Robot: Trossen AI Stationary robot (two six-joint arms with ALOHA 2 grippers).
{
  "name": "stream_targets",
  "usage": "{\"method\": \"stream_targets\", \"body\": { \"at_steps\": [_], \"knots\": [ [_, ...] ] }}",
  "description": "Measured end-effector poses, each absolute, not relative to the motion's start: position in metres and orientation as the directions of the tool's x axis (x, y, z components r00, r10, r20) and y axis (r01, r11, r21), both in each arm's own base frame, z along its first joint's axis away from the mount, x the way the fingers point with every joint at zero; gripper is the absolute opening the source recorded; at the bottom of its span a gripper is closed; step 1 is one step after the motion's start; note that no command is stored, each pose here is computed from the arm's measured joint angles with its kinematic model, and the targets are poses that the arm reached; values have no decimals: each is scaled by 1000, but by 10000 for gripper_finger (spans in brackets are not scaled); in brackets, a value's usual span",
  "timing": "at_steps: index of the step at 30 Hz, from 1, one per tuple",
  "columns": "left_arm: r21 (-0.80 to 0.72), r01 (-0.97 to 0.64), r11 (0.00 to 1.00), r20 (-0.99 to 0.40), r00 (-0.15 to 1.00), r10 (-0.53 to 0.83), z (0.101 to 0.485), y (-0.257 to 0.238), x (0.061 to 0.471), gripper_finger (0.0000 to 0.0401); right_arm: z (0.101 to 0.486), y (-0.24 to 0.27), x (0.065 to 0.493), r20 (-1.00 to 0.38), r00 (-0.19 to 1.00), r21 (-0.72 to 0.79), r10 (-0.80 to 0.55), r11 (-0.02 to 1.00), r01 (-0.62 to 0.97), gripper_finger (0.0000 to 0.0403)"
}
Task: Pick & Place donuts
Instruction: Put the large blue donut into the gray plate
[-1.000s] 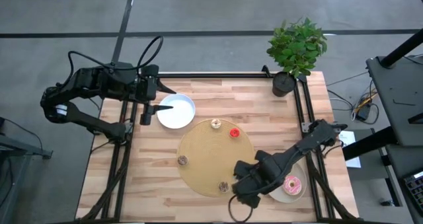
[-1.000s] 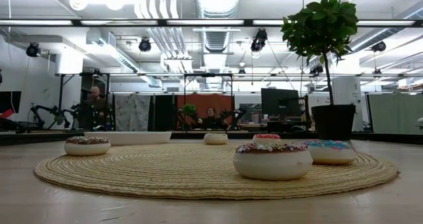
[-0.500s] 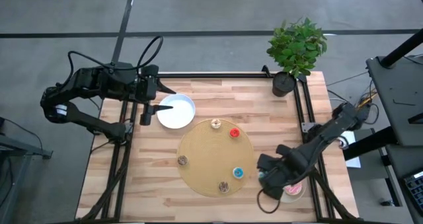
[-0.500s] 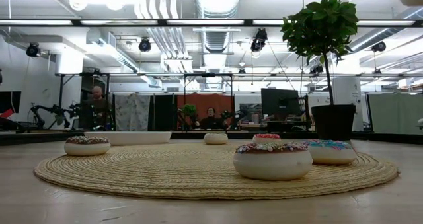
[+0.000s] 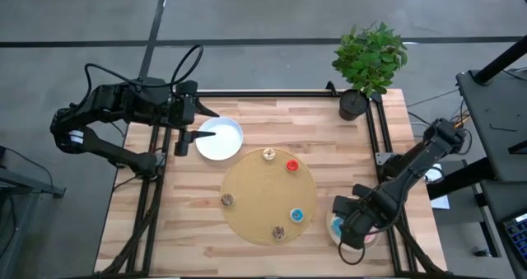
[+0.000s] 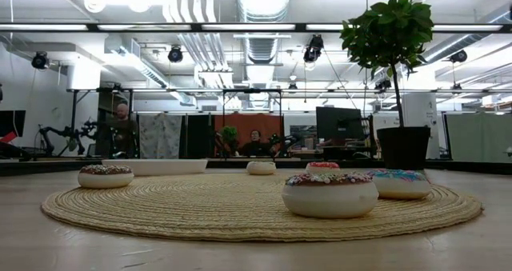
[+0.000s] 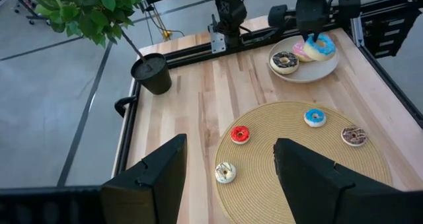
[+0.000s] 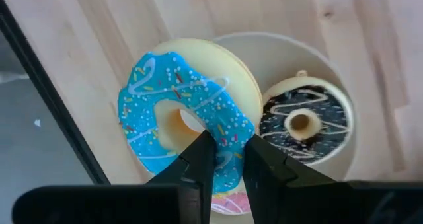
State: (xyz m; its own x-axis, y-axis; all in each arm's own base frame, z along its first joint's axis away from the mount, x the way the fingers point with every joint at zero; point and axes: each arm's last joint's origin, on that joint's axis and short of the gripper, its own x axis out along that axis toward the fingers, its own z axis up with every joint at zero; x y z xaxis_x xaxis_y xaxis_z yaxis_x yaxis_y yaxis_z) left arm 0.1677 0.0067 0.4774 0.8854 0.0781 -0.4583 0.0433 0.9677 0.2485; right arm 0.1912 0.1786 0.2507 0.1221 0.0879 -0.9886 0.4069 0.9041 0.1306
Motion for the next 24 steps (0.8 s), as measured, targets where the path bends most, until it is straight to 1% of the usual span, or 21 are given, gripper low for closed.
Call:
{"method": "stream_targets", "body": {
  "at_steps": [7,16,24],
  "knots": [
    [245,41,969,-458,885,78,477,7,168,199,226,181,185,-988,111,145,110,911,387,59],
    [245,42,969,-458,886,78,477,7,168,199,201,180,184,-980,138,188,146,905,381,60],
    [243,41,969,-458,886,77,477,7,168,199,195,178,182,-982,129,177,137,906,384,64]
  ]
}}
